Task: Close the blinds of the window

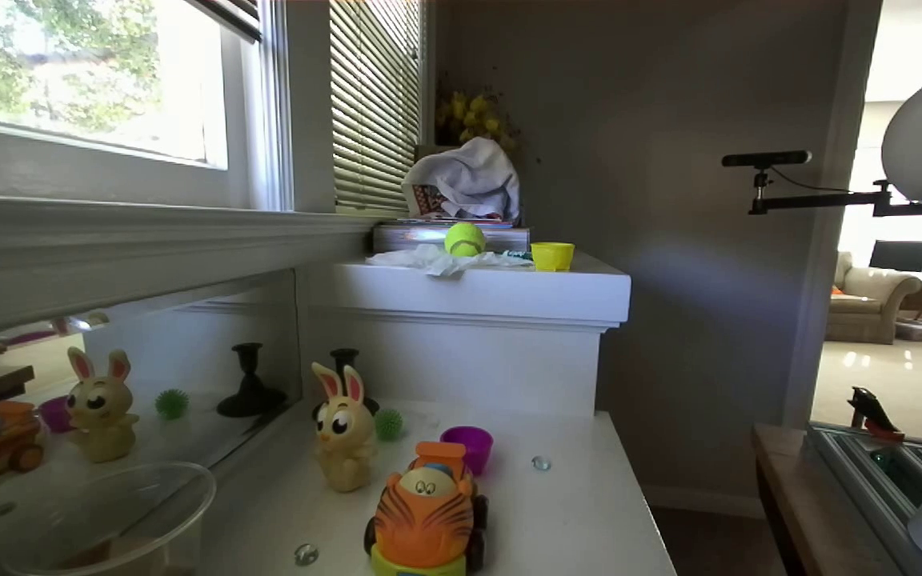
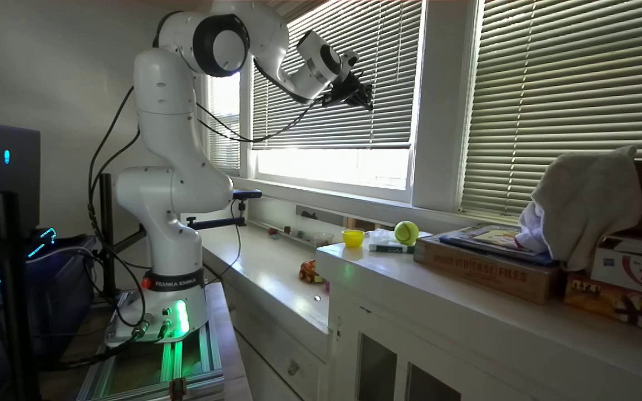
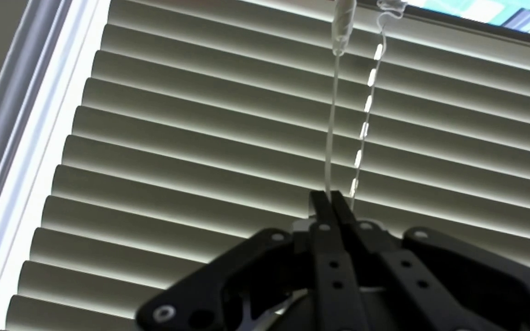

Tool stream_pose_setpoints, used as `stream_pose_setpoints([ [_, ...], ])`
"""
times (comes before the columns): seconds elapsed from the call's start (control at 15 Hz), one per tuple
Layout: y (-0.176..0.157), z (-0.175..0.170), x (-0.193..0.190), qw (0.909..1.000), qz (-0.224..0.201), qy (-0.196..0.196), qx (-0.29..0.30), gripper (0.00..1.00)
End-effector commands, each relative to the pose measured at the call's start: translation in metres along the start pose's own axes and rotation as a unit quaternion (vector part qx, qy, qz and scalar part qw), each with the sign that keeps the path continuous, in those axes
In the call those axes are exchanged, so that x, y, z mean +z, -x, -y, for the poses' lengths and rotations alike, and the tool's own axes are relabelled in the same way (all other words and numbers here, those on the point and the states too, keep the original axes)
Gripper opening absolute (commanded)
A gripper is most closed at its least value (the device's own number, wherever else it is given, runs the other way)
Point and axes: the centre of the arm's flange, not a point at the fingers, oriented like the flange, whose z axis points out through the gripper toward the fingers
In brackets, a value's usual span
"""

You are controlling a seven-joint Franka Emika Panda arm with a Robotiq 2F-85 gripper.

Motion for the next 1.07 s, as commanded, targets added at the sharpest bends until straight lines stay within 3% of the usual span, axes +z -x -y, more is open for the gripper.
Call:
stream_pose_setpoints([
  [0.0,0.004,-0.011,-0.005,0.9997,-0.016,0.015,-0.006,0.00],
  [1.0,-0.012,-0.037,-0.022,0.9983,-0.053,0.025,-0.007,0.00],
])
